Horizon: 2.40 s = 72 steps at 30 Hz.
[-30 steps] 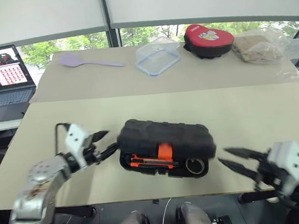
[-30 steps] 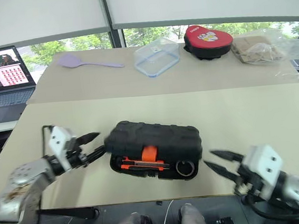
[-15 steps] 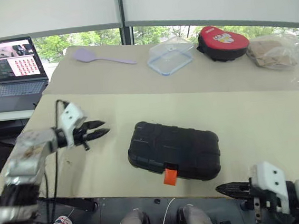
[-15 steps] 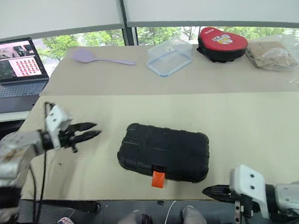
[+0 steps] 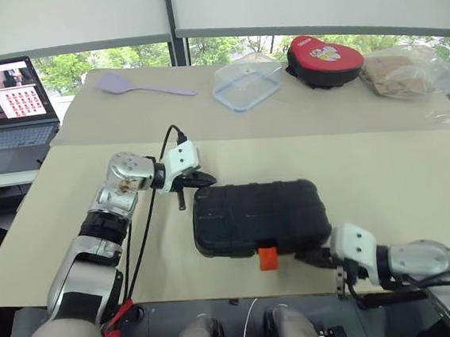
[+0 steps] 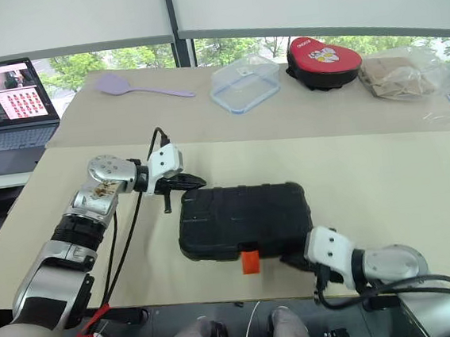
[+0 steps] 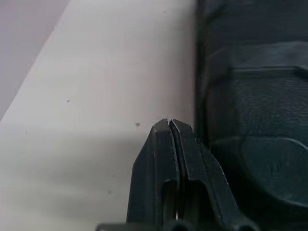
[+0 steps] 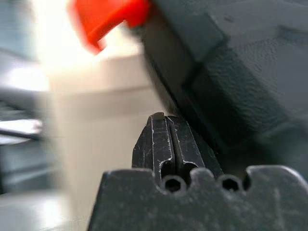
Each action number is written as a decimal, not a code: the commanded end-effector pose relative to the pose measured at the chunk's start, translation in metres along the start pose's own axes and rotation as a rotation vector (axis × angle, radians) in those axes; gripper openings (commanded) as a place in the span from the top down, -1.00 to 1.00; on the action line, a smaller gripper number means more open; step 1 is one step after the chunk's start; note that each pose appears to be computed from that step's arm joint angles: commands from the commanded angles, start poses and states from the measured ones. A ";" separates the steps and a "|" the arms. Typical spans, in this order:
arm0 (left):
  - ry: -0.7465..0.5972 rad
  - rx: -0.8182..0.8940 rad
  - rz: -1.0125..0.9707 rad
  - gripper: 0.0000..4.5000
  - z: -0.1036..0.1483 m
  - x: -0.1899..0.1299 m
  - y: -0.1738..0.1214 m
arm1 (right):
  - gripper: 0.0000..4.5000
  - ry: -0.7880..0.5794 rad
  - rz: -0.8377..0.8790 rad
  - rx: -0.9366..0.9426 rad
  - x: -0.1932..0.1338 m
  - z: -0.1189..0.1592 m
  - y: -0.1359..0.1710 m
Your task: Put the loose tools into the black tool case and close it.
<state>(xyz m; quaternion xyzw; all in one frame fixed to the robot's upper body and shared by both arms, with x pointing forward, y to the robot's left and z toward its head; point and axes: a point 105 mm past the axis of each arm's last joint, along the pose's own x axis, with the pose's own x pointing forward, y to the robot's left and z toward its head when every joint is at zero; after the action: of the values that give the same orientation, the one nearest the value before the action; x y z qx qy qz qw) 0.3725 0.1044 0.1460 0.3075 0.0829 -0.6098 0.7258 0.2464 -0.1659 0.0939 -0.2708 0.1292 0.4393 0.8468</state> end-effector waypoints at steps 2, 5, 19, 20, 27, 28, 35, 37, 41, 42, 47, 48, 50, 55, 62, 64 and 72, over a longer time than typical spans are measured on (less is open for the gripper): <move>-0.109 0.084 -0.009 0.96 0.034 -0.003 0.001 | 1.00 -0.006 -0.129 -0.023 -0.013 0.005 -0.033; -0.239 0.050 0.010 0.96 0.072 -0.006 0.006 | 1.00 -0.025 -0.089 0.003 -0.023 0.007 -0.031; 0.000 0.193 -0.347 0.96 0.046 0.077 -0.068 | 1.00 -0.109 0.184 0.061 -0.026 0.023 0.014; 0.038 0.218 -0.360 0.96 0.037 0.078 -0.070 | 1.00 -0.108 0.183 0.055 -0.024 0.023 0.014; 0.123 0.278 -0.403 0.96 0.012 0.073 -0.076 | 1.00 -0.118 0.157 0.037 -0.011 0.025 0.011; 0.118 0.277 -0.400 0.96 0.013 0.073 -0.075 | 1.00 -0.122 0.160 0.035 -0.009 0.026 0.012; 0.097 0.283 -0.380 0.96 0.019 0.076 -0.072 | 1.00 -0.179 0.181 0.051 -0.005 0.039 0.016; 0.090 0.286 -0.373 0.96 0.021 0.077 -0.071 | 1.00 -0.164 0.174 0.045 -0.001 0.036 0.014; 0.070 0.282 -0.363 0.96 0.026 0.079 -0.070 | 1.00 -0.090 0.163 -0.005 0.010 0.023 0.014; 0.065 0.279 -0.361 0.96 0.027 0.079 -0.069 | 1.00 -0.069 0.166 -0.020 0.013 0.018 0.015; 0.052 0.286 -0.350 0.96 0.032 0.080 -0.067 | 1.00 -0.020 0.120 -0.030 0.029 -0.001 0.010; 0.050 0.286 -0.350 0.96 0.032 0.080 -0.067 | 1.00 -0.016 0.112 -0.032 0.030 -0.004 0.009; 0.045 0.287 -0.348 0.96 0.034 0.080 -0.067 | 1.00 -0.022 0.105 -0.028 0.031 -0.004 0.009; 0.032 0.289 -0.352 0.96 0.037 0.084 -0.069 | 1.00 -0.090 0.056 -0.010 0.034 0.009 0.007; 0.088 0.390 -0.388 0.96 0.026 0.095 -0.078 | 1.00 -0.302 -0.074 -0.022 0.018 0.049 -0.004; 0.103 0.414 -0.389 0.96 0.023 0.097 -0.078 | 1.00 -0.329 -0.095 -0.025 0.012 0.055 -0.005; 0.100 0.414 -0.390 0.96 0.022 0.099 -0.076 | 1.00 -0.383 -0.039 0.022 0.005 0.072 0.006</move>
<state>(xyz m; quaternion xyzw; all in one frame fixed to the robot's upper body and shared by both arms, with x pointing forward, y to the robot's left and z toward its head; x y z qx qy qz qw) 0.3248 -0.0071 0.1368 0.4408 -0.0413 -0.7116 0.5455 0.2455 -0.1276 0.1269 -0.1785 0.0070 0.4563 0.8717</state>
